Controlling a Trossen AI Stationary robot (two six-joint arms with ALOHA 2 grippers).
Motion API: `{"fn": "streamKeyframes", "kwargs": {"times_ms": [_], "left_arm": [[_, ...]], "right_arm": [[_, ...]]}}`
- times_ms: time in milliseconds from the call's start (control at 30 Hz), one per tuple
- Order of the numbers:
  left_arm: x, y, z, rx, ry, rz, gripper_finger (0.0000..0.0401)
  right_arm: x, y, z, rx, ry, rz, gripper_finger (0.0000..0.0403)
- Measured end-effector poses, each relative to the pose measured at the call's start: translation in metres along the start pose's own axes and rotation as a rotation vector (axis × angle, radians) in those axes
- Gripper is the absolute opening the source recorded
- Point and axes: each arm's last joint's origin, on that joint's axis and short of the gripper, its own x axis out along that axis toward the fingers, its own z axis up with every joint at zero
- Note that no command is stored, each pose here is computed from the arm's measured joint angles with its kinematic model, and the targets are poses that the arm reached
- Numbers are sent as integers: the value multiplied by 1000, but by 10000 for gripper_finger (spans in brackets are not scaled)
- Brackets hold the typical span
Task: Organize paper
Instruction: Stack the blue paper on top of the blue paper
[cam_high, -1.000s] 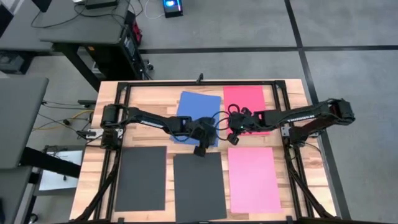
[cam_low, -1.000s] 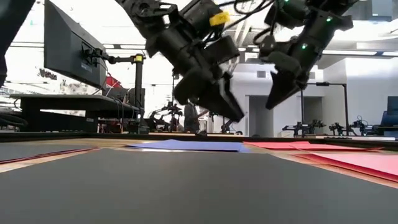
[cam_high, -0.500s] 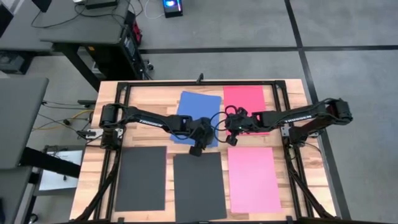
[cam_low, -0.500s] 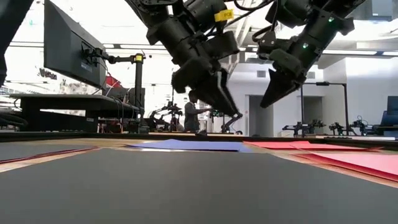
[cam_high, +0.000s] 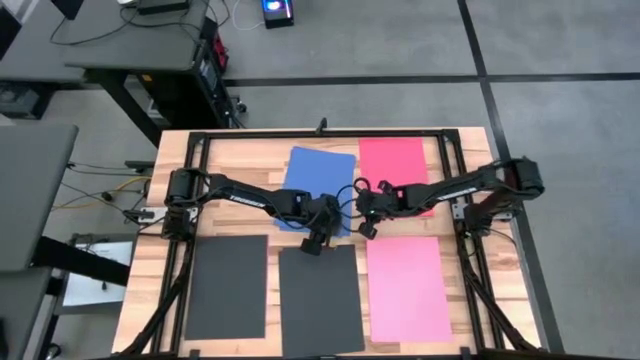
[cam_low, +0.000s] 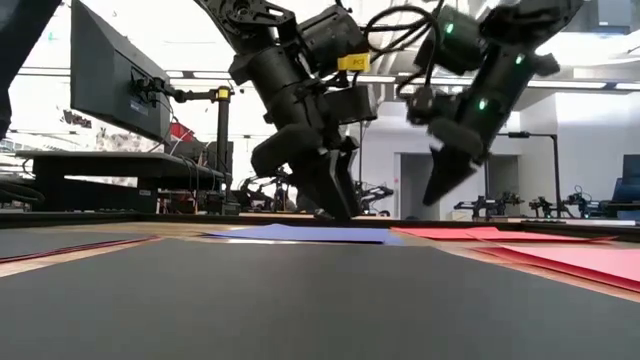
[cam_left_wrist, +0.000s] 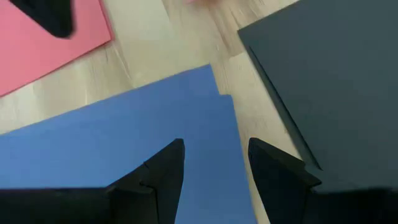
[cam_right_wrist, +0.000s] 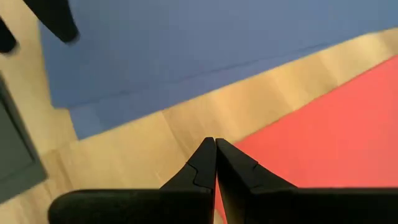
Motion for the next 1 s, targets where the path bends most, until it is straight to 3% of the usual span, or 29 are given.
{"fn": "streamKeyframes", "kwargs": {"times_ms": [333,633,1000], "left_arm": [[4,-10,1,19,8,-33,162],[29,-9,-3,41,-10,6,162],[33,-2,-2,23,-42,68,162]], "right_arm": [[38,6,8,24,65,84,0],[43,8,9,43,73,103,0],[44,5,9,62,86,119,0]]}}
